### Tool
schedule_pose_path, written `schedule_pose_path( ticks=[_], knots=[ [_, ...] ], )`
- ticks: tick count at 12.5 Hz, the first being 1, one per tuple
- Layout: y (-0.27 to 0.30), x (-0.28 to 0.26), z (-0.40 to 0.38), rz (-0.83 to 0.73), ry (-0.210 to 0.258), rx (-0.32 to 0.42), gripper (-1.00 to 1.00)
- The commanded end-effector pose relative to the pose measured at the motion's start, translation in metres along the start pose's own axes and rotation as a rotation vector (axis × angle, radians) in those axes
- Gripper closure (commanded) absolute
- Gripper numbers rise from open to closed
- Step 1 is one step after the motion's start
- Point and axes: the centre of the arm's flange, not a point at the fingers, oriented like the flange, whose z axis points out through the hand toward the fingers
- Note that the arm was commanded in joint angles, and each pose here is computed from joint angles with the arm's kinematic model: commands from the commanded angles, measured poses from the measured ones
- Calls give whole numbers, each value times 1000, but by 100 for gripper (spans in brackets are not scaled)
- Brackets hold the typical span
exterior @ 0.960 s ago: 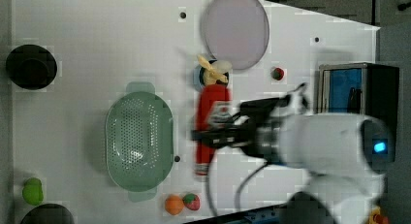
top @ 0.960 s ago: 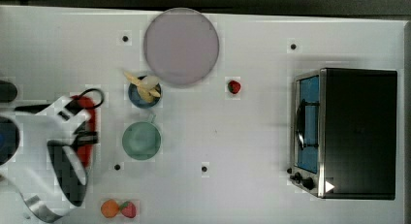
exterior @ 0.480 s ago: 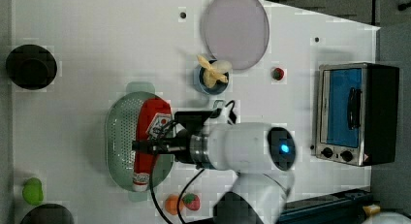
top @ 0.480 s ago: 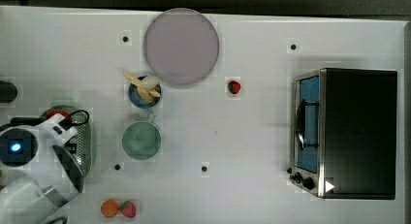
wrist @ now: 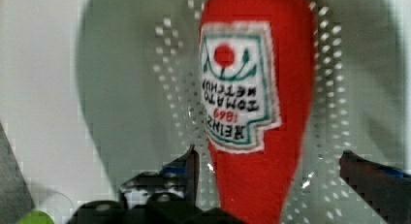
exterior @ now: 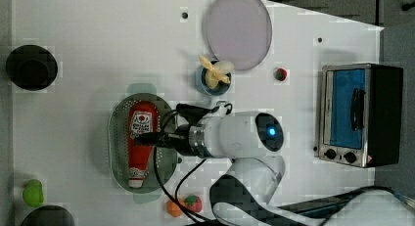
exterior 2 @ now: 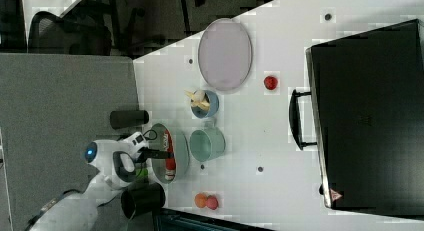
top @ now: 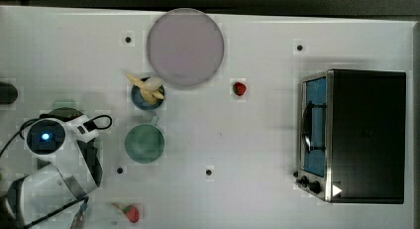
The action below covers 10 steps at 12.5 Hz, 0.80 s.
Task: Pick Ketchup from the table and place it in strainer.
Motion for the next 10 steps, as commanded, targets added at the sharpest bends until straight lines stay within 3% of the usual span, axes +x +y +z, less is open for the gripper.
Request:
schedule_pose_path(
  ticks=[1, 3, 6, 8, 10],
  knots=[
    [-53, -7, -134, 84, 164, 61, -100],
    [-39, -9, -192, 111, 168, -35, -100],
    [-3, -13, -274, 197, 135, -175, -100],
    [24, -9, -320, 269, 127, -213, -100],
    [59, 7, -367, 356, 154, -195, -100]
  ],
)
